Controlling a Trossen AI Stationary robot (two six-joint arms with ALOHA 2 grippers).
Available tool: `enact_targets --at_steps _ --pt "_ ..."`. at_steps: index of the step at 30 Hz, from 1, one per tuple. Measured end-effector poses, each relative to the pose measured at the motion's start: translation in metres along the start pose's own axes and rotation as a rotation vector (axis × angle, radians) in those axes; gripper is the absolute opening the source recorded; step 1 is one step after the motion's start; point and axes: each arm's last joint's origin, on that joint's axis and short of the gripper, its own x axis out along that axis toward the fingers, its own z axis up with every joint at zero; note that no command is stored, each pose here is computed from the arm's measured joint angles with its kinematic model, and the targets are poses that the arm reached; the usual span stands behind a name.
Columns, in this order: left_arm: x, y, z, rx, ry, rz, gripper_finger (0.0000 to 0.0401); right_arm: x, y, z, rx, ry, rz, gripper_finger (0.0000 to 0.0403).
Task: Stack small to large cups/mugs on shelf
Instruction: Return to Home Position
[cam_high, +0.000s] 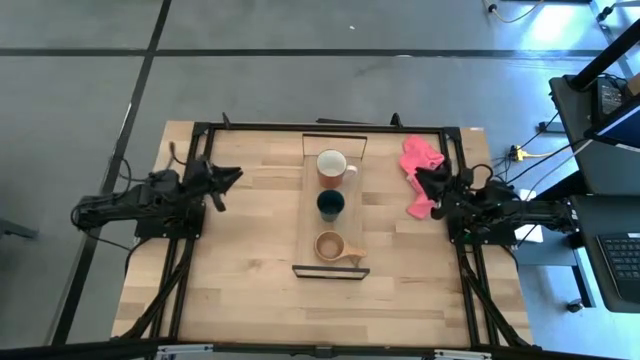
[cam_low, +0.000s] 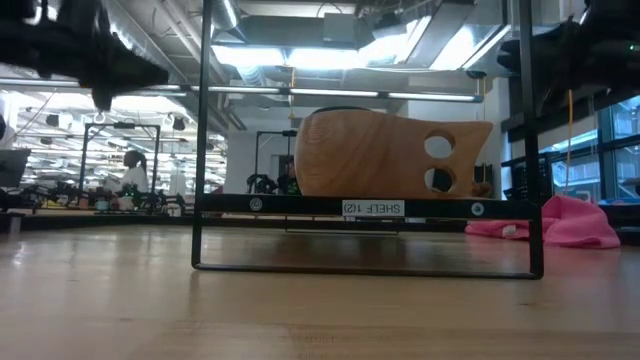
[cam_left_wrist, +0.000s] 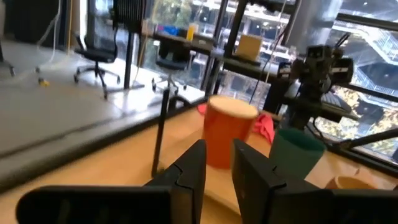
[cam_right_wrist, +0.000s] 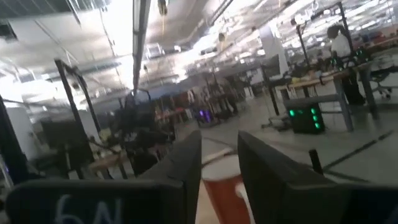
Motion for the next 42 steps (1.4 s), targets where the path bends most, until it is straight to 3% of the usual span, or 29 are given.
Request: enact_targets --at_steps 4,11,16,22,42 --pt "0.009 0.002 -0.023 -0.031 0.01 0.005 0.0069 0.0 -0.001 -0.006 -0.03 0.063 -0.013 0.0106" --pt "0.013 0.004 -0.035 -0.028 0.002 0.004 0.0069 -0.002 -0.005 -0.019 -0.052 0.188 -0.041 0.0106" --pt "0.014 0.004 -0.037 0.016 0.014 0.014 0.0069 -0.002 -0.005 -0.021 -0.06 0.214 -0.047 0.0106" --pt "0.014 0.004 -0.037 0.183 0.016 0.009 0.0069 -0.002 -0.005 -0.021 -0.059 0.213 -0.047 0.0106" --pt "0.014 0.004 -0.037 0.189 0.017 0.006 0.0069 -0.002 -0.005 -0.021 -0.059 0.211 -0.047 0.0106"
